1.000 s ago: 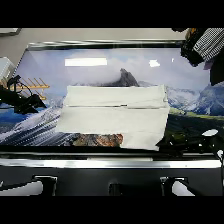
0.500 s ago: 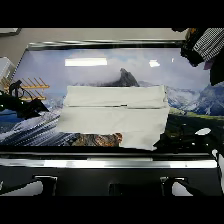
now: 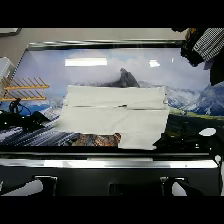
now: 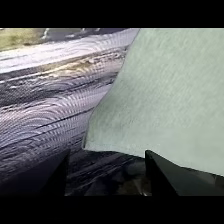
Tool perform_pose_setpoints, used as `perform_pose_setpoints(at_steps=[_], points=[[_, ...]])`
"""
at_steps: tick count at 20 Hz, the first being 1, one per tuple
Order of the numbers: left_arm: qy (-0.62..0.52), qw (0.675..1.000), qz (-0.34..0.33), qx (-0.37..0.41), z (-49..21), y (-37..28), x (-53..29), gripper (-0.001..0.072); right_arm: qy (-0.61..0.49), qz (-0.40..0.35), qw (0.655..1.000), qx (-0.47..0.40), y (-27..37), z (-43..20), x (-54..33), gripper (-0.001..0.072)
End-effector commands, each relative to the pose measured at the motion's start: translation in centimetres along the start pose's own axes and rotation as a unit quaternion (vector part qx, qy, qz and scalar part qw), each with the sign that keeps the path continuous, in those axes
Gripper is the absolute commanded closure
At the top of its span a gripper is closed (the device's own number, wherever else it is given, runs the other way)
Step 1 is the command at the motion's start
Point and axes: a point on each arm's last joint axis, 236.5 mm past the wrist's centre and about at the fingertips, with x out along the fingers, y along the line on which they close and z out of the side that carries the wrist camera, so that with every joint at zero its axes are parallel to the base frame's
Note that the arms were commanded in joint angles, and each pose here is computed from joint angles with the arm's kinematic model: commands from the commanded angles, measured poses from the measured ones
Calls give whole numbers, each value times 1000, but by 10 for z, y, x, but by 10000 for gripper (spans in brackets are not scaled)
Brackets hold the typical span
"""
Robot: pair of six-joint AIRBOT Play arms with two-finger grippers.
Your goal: Fold the clothes and pants, and hang the long-sleeved shirts on hangers.
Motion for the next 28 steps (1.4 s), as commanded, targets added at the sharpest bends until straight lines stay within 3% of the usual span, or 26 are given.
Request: perform_pose_setpoints(at_steps=[1, 12, 15, 18, 23, 28], points=[[18, 1000, -15, -4, -6, 7, 16, 181, -11, 3, 1000, -10, 11, -4, -8, 679], [77, 997, -18, 11, -23, 0, 56, 185, -29, 3, 999, -28, 24, -11, -21, 679], [72, 997, -15, 18, -21, -3, 60, 367, -25, 5, 999, -27, 25, -13, -21, 679], [70, 997, -14, 19, -19, -3, 60, 662, -23, 6, 999, -26, 25, -14, -21, 679], [95, 995, -8, 12, -38, -9, 41, 685, -16, 2, 1000, -20, 33, -30, -28, 680], [53, 997, 53, 17, -55, -14, -21, 685, -16, -6, 1000, 0, 53, -72, -47, 680]])
